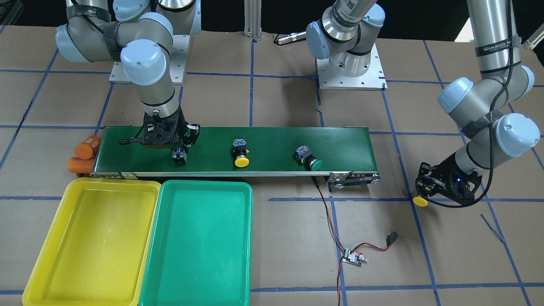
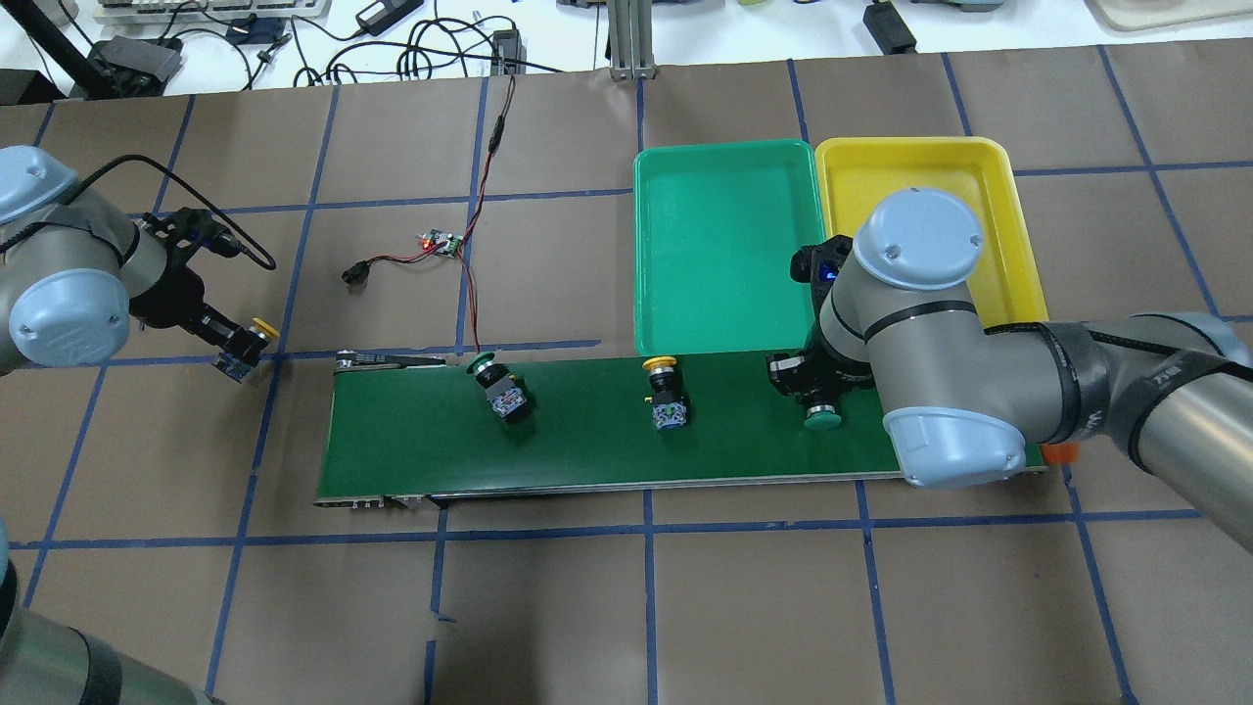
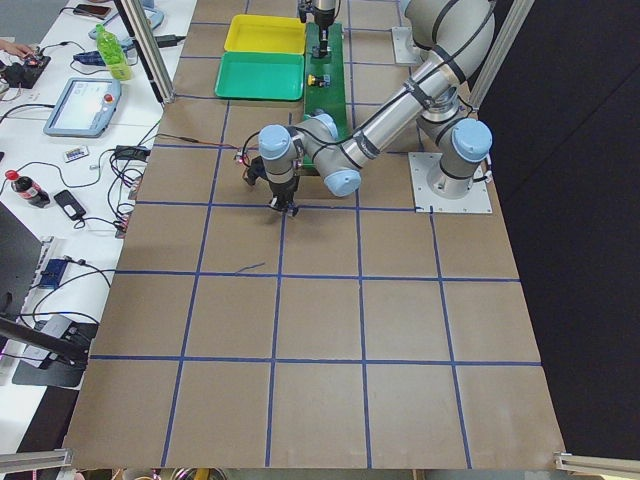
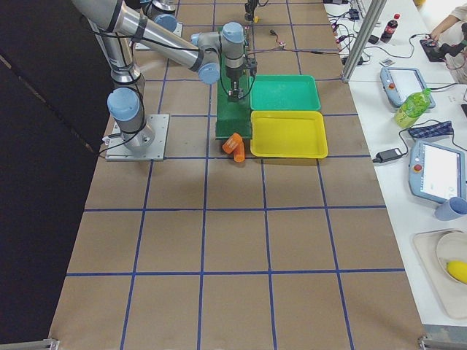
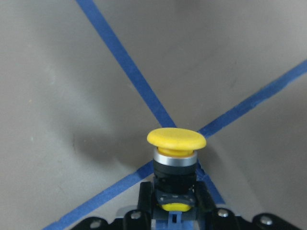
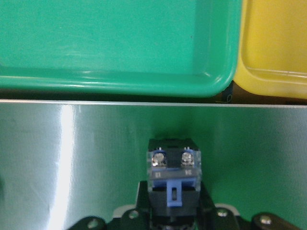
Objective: Sort buttons by color to trays
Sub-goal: 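Put green switch in green tray with right while left sets yellow switch on belt, then grasp a yellow switch on the belt with right gripper while left gripper rises away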
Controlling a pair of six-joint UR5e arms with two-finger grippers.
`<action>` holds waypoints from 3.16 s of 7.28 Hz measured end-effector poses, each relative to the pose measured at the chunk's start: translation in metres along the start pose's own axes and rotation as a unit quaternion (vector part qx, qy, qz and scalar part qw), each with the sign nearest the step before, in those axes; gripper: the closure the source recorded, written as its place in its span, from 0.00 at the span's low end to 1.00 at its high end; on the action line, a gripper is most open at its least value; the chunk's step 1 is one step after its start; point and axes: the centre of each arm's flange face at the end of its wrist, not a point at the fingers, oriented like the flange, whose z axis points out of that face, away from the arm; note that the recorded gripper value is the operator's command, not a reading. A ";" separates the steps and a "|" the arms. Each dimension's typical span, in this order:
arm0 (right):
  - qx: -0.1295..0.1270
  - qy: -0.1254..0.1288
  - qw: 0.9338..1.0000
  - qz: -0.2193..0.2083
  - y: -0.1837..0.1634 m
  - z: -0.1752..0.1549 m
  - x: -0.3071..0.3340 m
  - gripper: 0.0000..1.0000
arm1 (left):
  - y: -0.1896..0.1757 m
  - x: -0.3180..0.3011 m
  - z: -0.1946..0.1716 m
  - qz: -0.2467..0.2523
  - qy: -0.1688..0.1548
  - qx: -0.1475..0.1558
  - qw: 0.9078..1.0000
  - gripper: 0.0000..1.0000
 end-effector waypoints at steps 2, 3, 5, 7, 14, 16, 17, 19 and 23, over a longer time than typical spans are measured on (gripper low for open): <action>0.027 -0.005 1.000 -0.005 -0.058 -0.022 -0.004 0.95 | -0.006 0.026 -0.032 -0.105 -0.004 0.004 0.994 1.00; 0.034 -0.009 0.999 -0.007 -0.096 -0.022 -0.007 0.79 | -0.014 0.052 -0.048 -0.140 -0.002 0.005 0.990 1.00; 0.038 -0.023 0.999 -0.009 -0.164 -0.010 -0.014 0.11 | -0.025 0.114 -0.069 -0.196 0.011 -0.003 0.981 1.00; 0.011 -0.026 1.000 -0.009 -0.179 -0.007 -0.017 0.00 | -0.021 0.168 -0.070 -0.220 0.019 -0.015 0.975 1.00; -0.054 0.020 0.998 -0.019 -0.059 -0.074 0.007 0.02 | 0.008 0.200 -0.051 -0.226 0.025 -0.035 0.973 0.00; -0.060 0.025 0.998 -0.026 -0.023 -0.053 0.009 0.02 | -0.009 0.188 -0.098 -0.226 0.015 -0.020 0.974 0.00; -0.055 0.024 0.998 -0.025 -0.015 -0.047 0.007 0.03 | -0.019 0.182 -0.133 -0.226 0.013 -0.017 0.974 0.00; -0.051 0.013 0.998 -0.020 -0.009 -0.040 -0.001 0.04 | -0.026 0.179 -0.200 -0.224 -0.001 -0.024 0.974 0.00; -0.058 -0.011 0.998 -0.030 -0.002 -0.007 -0.021 0.16 | -0.022 0.205 -0.246 -0.212 -0.019 -0.004 0.977 0.00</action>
